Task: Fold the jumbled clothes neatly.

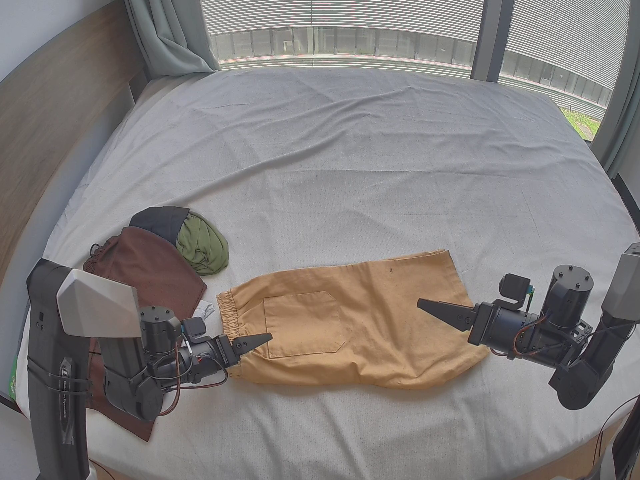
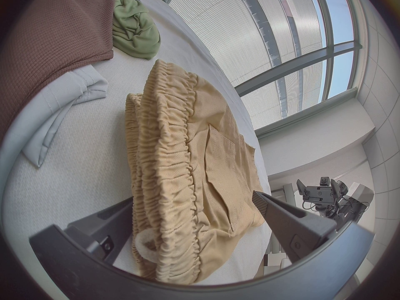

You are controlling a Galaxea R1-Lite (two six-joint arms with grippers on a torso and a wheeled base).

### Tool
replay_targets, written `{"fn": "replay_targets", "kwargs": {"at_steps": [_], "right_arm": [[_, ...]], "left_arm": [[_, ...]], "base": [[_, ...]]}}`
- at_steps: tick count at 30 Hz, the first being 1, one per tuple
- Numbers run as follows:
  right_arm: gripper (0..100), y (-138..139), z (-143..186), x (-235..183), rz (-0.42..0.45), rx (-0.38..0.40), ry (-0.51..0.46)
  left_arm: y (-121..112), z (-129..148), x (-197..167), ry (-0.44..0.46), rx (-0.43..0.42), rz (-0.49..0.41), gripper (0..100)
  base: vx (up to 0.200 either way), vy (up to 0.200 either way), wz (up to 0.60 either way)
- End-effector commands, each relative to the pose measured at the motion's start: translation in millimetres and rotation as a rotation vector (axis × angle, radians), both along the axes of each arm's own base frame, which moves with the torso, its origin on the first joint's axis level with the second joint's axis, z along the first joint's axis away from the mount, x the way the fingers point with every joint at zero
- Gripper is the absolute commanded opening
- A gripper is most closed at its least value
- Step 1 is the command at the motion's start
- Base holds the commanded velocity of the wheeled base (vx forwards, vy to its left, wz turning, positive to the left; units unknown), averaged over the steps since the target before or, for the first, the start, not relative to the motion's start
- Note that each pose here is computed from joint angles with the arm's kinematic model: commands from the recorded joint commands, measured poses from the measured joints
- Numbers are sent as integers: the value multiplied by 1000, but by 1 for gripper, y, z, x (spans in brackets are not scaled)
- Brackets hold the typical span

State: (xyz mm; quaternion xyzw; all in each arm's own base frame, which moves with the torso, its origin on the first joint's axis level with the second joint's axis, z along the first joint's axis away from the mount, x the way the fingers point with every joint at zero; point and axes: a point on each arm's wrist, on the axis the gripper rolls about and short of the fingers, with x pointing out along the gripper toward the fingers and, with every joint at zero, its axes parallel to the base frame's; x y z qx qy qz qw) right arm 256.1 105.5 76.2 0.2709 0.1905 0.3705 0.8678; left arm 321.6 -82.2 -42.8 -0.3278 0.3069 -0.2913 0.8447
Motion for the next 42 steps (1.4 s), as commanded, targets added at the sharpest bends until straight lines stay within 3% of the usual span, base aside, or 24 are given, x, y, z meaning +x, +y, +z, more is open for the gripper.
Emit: {"fn": "replay_targets", "kwargs": {"at_steps": [1, 3, 4, 21, 42], "right_arm": [[100, 0, 0, 0, 1, -1, 0], [100, 0, 0, 0, 1, 0, 1], [100, 0, 0, 0, 1, 0, -1], [100, 1, -6, 1, 3, -9, 20], [100, 1, -7, 0, 3, -11, 21]], "left_arm": [[0, 0, 0, -1, 1, 3, 100], [-1, 0, 0, -2, 7, 19, 100], [0, 0, 1, -2, 10, 26, 0], [4, 5, 3, -29, 14, 36, 0], [16, 31, -5, -68, 3, 49, 0]], "base": [[0, 0, 0], [0, 0, 0], [0, 0, 0], [0, 0, 0], [0, 0, 0]]}}
